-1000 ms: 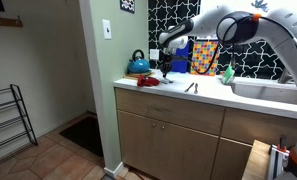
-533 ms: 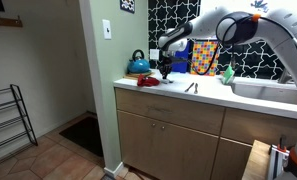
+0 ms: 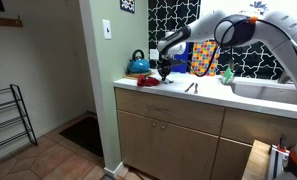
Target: Move the folk next to the knife to the right
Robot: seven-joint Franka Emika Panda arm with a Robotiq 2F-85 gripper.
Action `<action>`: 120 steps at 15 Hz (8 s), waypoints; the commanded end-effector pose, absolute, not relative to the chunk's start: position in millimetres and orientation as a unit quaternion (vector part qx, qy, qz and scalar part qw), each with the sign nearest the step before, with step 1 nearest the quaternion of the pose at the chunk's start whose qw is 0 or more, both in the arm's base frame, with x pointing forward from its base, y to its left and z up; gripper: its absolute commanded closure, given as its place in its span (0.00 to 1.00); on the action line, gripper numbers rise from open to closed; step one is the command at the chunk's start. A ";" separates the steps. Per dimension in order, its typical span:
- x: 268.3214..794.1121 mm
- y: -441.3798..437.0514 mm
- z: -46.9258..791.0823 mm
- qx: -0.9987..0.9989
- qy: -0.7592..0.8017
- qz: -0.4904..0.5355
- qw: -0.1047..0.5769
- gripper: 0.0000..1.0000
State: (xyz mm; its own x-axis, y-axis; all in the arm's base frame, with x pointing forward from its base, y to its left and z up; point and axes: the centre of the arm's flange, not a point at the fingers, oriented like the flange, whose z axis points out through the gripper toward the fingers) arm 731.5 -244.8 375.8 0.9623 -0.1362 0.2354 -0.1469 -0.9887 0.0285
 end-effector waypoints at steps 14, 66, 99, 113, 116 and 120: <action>741.3 -240.6 364.6 0.988 -0.037 0.149 0.032 0.61; 545.2 -245.4 400.1 0.801 -0.590 0.049 0.087 0.98; 471.3 -279.8 384.6 0.834 -0.526 0.142 0.090 0.23; 519.9 -281.4 526.2 0.928 -0.327 0.181 -0.015 0.00; 524.9 -267.0 548.5 0.946 -0.243 0.215 -0.003 0.00; 511.6 -243.9 578.9 0.955 -0.139 0.260 0.018 0.00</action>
State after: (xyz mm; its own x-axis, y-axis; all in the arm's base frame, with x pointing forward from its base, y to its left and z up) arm 528.6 -256.3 563.6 0.8067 -0.3849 0.4484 -0.4007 -0.9140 -0.0635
